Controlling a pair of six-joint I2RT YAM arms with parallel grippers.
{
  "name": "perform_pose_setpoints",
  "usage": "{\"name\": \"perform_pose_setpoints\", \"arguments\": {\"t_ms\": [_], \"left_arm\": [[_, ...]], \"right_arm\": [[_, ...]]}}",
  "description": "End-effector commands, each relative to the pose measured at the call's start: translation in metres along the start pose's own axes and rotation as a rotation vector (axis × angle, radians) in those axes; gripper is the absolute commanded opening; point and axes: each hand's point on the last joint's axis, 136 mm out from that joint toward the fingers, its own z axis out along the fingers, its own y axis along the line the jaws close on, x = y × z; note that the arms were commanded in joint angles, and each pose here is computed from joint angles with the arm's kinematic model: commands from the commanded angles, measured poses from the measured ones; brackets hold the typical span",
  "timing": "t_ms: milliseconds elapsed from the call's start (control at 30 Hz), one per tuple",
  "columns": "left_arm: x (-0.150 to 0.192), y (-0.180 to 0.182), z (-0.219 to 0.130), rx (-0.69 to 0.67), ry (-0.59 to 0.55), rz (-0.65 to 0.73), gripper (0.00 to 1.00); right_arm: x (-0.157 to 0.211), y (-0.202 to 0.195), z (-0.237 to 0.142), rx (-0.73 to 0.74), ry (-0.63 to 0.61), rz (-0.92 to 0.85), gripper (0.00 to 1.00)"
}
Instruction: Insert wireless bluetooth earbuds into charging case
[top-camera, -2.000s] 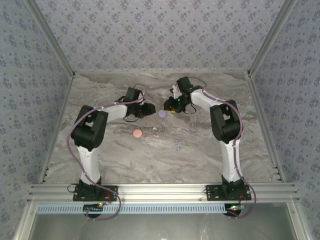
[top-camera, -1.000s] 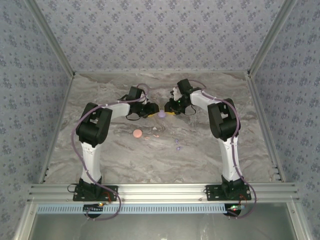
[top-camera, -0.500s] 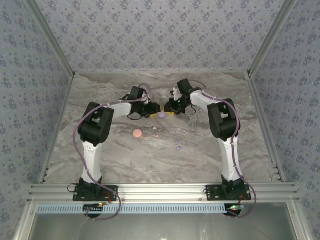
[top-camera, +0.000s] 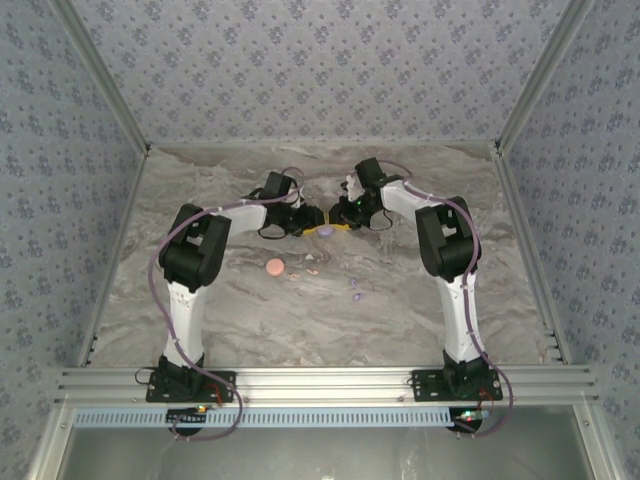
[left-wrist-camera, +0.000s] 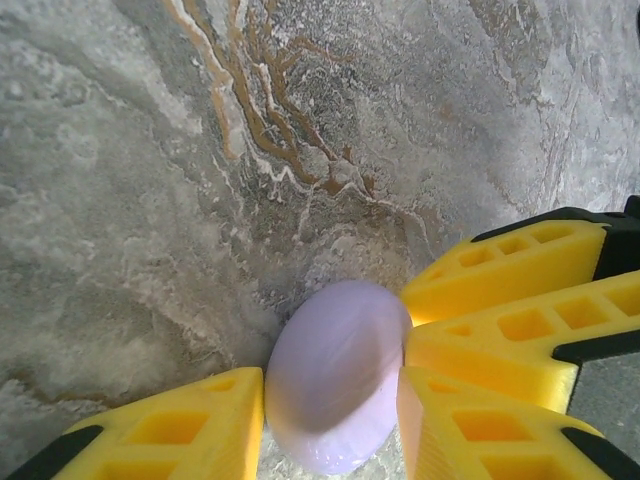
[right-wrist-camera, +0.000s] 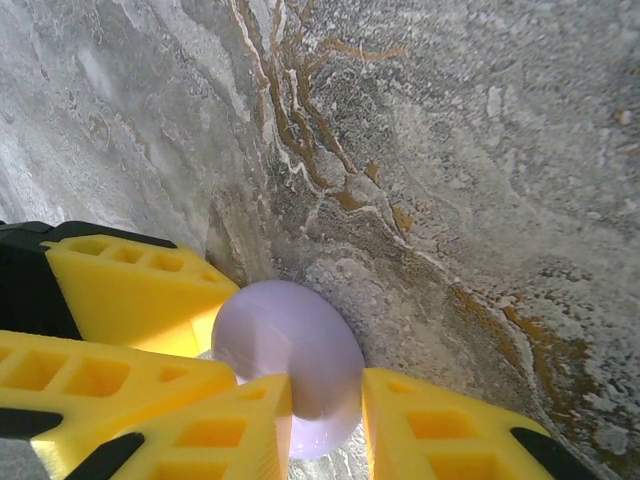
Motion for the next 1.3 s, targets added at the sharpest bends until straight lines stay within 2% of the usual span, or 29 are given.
{"name": "perform_pose_setpoints", "arguments": {"t_ms": [0,167,467,700,1033,1267], "left_arm": [[0.007,-0.004,0.005,0.000,0.035,0.006,0.37],[0.003,-0.013,0.000,0.033,0.011,-0.001,0.35],[0.002,-0.020,0.003,0.090,0.008,-0.026,0.39],[0.004,-0.009,0.006,0.042,0.012,-0.033,0.35],[0.007,0.003,0.000,-0.027,-0.004,-0.021,0.23],[-0.005,-0.026,-0.038,0.047,-0.106,0.082,0.21]], "right_arm": [[0.009,-0.011,0.010,-0.010,0.040,0.044,0.26],[0.009,-0.011,0.010,-0.017,0.037,0.049,0.22],[0.010,-0.012,0.008,-0.036,0.036,0.058,0.17],[0.010,-0.011,0.006,-0.038,0.033,0.058,0.17],[0.005,-0.004,-0.011,-0.025,-0.016,0.038,0.22],[0.002,0.009,-0.054,-0.033,-0.119,-0.026,0.34]]}}
